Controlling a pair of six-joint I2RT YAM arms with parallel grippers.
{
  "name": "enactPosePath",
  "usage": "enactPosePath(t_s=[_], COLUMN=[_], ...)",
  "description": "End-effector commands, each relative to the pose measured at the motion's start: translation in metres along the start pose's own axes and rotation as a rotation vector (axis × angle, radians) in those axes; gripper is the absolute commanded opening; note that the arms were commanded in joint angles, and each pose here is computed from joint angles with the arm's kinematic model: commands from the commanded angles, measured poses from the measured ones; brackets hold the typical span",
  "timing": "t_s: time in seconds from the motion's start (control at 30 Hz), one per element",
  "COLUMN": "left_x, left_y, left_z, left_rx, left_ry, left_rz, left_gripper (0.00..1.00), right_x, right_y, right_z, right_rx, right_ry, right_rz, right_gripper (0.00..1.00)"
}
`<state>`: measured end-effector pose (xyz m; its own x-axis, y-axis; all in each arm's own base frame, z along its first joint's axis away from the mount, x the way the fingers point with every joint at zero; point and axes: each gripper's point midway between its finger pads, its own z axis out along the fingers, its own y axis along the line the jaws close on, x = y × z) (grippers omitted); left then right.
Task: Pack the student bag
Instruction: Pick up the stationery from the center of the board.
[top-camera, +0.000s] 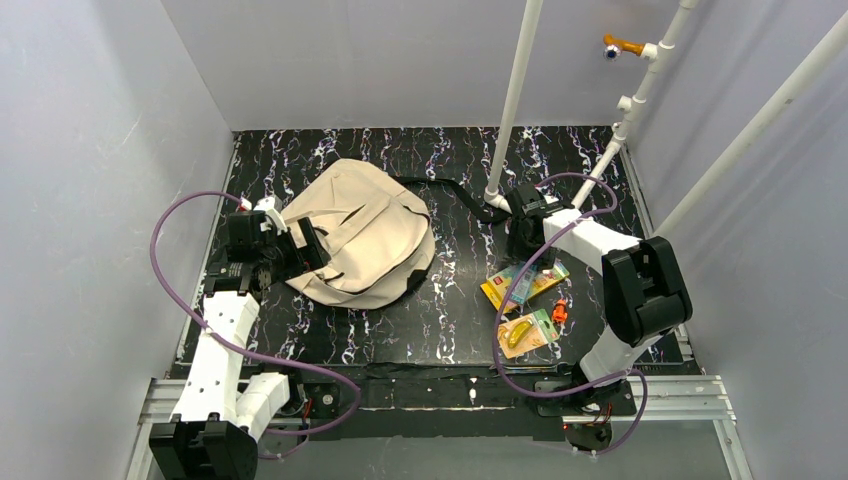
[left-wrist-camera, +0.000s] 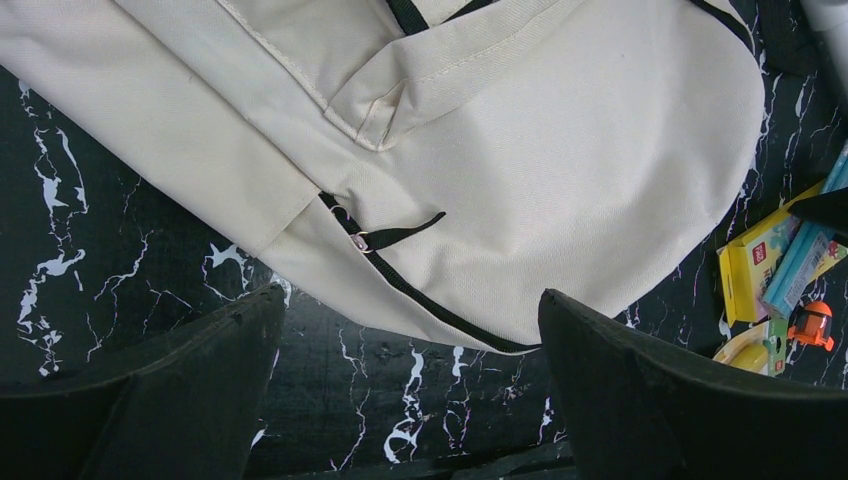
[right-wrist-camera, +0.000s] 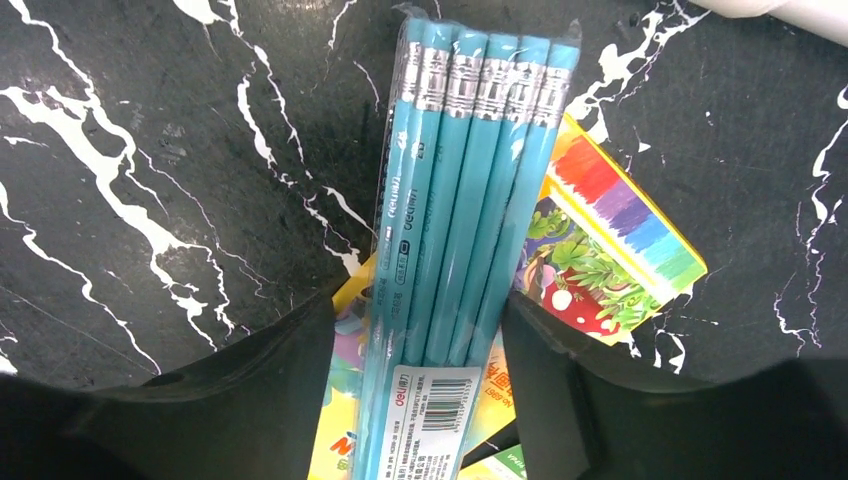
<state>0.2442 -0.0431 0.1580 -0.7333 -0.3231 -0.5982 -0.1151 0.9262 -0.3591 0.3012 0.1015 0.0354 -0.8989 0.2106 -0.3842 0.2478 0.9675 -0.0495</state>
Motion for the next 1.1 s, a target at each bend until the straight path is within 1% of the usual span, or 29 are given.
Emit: enactPosePath(t_s=[0.0,0.13,0.23,0.33,0.47,0.53,0.6,0.77,0.87,0.9,0.93,1.07], left_x=[0.003,0.003,0.003,0.002,0.005,0.008,0.008,-0.005,-0.015,-0.012,-0.015,0.004], left_y=[0.002,0.003,0.002,-0.001,-0.017,-0.030,-0.046,-0.085,-0.112,-0.121,-0.129,-0.151], left_z=[-0.004,-0.002,-0.002,-0.003,-0.006,-0.011,-0.018,-0.042,-0.051,-0.050,-0.050,-0.045], left_rx=[-0.016,-0.018,-0.016,-0.002,0.081,0.133,0.203,0.377,0.536,0.580,0.612,0.597], left_ry=[-0.005,0.001,0.003,-0.005,0.011,0.038,0.055,0.052,0.059,0.071,0.051,-0.001], left_rz=[0.010,0.011,0.012,0.005,-0.032,-0.087,-0.152,-0.299,-0.382,-0.385,-0.373,-0.243], left_gripper=[0.98,0.98,0.98,0.98,0.98,0.98,0.98,0.98,0.98,0.98,0.98,0.97], right_x=[0.005,0.003,0.002,0.000,-0.006,-0.008,-0.015,-0.023,-0.020,-0.019,-0.018,-0.019], right_y=[-0.006,-0.006,-0.005,-0.005,0.006,0.017,0.032,0.065,0.099,0.110,0.122,0.171], right_z=[0.002,0.000,-0.003,-0.008,-0.024,-0.032,-0.041,-0.061,-0.075,-0.081,-0.087,-0.119], right_rx=[0.032,0.021,0.010,-0.005,-0.098,-0.178,-0.266,-0.428,-0.536,-0.571,-0.605,-0.765], right_ry=[0.001,-0.021,-0.028,-0.043,-0.074,-0.090,-0.114,-0.104,-0.091,-0.088,-0.088,-0.084], right_rz=[0.038,0.050,0.048,0.055,0.069,0.066,0.056,0.048,0.032,0.028,0.027,0.041], right_gripper=[0.64,0.46,0.35,0.28,0.26,0.26,0.23,0.22,0.22,0.22,0.22,0.22])
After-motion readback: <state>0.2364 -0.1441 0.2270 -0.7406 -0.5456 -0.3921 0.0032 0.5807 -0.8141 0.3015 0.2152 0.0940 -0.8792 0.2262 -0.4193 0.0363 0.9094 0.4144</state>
